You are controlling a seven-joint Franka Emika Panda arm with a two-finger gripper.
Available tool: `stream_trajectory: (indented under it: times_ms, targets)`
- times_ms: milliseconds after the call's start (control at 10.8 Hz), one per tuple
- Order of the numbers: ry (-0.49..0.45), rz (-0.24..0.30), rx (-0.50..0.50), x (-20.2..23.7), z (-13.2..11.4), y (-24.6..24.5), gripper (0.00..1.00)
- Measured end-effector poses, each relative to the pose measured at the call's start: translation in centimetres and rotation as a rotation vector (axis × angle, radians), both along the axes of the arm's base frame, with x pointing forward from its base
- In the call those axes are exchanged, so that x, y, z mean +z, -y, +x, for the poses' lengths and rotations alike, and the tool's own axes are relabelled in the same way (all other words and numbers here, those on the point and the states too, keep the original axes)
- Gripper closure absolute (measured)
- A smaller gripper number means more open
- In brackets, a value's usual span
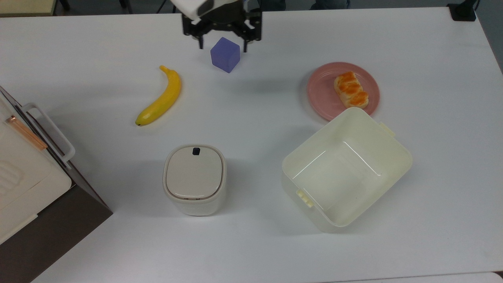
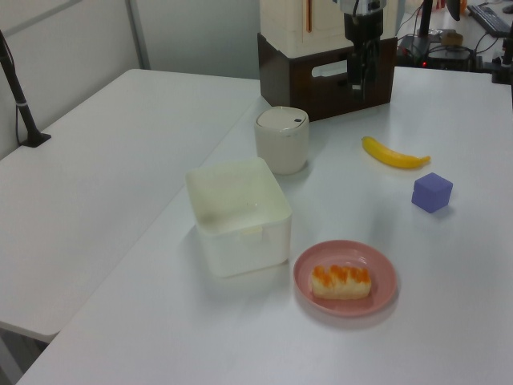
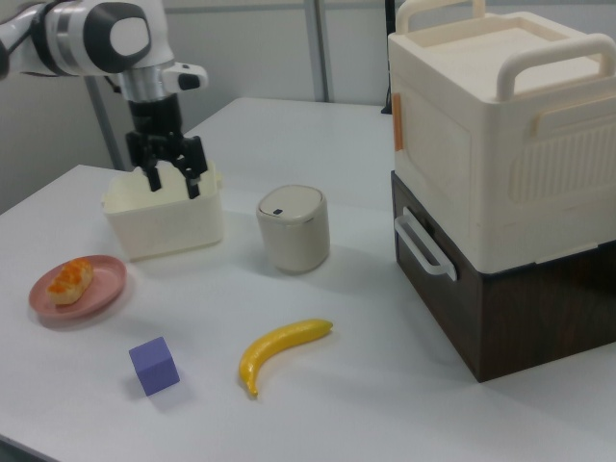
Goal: Put the bread on the table
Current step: 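Lower the open gripper over the bread on the pink plate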
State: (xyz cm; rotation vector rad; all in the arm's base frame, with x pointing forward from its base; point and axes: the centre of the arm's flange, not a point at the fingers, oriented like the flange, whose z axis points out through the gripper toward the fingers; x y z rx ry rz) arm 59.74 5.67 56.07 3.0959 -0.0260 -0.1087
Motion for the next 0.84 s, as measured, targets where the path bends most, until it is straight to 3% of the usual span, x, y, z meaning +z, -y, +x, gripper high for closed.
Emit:
stream_trajectory:
  times_ms: [93, 371, 650, 835]
  targets:
    - [-0.005, 0.016, 0.040, -0.2, -0.2, -2.3, 0.01]
    - [-0.018, 0.042, 0.173, -4.0, 0.0, -11.6, 0.00]
    - [-0.019, 0.053, 0.210, -11.3, 0.4, -20.7, 0.00]
    - [-0.030, 0.052, 0.236, -14.3, -1.0, -25.8, 0.00]
